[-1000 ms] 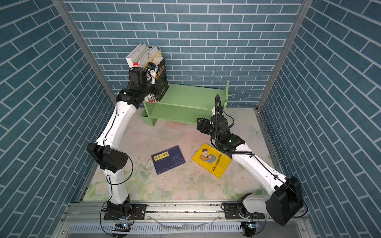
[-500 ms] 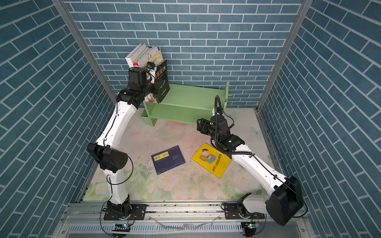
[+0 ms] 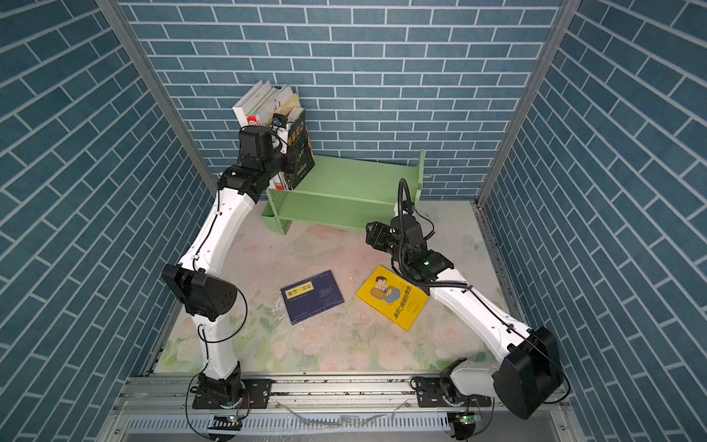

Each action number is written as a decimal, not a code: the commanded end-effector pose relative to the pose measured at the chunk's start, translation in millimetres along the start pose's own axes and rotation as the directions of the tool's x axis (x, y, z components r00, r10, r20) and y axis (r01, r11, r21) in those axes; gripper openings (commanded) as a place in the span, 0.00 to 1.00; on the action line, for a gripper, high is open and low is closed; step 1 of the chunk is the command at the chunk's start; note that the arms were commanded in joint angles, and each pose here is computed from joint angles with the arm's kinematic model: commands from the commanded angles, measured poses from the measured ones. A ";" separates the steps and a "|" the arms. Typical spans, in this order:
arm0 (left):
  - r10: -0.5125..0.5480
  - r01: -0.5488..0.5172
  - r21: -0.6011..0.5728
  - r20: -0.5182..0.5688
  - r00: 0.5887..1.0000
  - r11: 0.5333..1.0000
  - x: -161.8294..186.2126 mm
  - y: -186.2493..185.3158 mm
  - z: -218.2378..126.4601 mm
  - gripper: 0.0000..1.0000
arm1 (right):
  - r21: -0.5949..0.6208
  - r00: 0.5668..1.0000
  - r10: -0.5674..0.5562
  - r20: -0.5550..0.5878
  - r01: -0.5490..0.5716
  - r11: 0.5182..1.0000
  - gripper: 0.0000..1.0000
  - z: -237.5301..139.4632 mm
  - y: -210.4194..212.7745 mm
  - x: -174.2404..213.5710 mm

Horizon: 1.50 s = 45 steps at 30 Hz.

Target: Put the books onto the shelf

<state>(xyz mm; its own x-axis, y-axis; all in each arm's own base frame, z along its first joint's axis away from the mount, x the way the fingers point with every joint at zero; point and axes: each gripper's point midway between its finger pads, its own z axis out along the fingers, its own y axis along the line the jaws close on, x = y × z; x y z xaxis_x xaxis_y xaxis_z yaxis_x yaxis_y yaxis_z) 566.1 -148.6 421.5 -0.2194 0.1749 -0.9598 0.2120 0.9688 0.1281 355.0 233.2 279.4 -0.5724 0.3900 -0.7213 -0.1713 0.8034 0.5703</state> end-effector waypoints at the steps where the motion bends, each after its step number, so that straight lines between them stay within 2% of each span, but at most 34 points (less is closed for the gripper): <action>1: 0.005 -0.003 -0.038 0.036 0.999 0.999 -8.8 9.2 -4.7 0.16 | 0.012 0.999 0.032 0.017 -0.032 0.999 0.76 -6.5 -4.2 -3.0; 22: -0.088 0.089 -0.063 0.012 0.996 0.994 -1.6 14.4 -13.1 0.14 | 0.019 0.999 0.038 0.002 -0.038 0.999 0.76 -2.8 -8.4 1.1; 31: -0.095 0.096 -0.064 0.027 0.995 0.993 -5.2 14.7 -14.1 0.18 | 0.023 0.999 0.040 0.001 -0.040 0.999 0.76 -3.0 -10.6 1.9; 38: -0.081 0.083 -0.058 0.038 0.996 0.995 -7.7 13.2 -15.7 0.37 | 0.017 0.999 0.042 -0.008 -0.042 0.999 0.76 -0.8 -10.2 3.2; 45: -0.084 0.088 -0.071 0.062 0.995 0.994 -14.3 16.5 -18.7 0.40 | 0.014 0.999 0.048 -0.015 -0.048 0.999 0.76 2.5 -10.3 5.0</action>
<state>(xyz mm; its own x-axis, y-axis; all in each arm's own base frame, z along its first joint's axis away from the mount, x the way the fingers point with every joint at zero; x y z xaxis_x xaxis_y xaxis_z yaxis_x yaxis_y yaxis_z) 562.4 -146.1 421.3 -0.2214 0.0892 -0.9711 0.1676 0.9845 0.0523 355.8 228.9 270.6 -0.5857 0.4022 -0.7037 -0.1470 0.8011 0.5803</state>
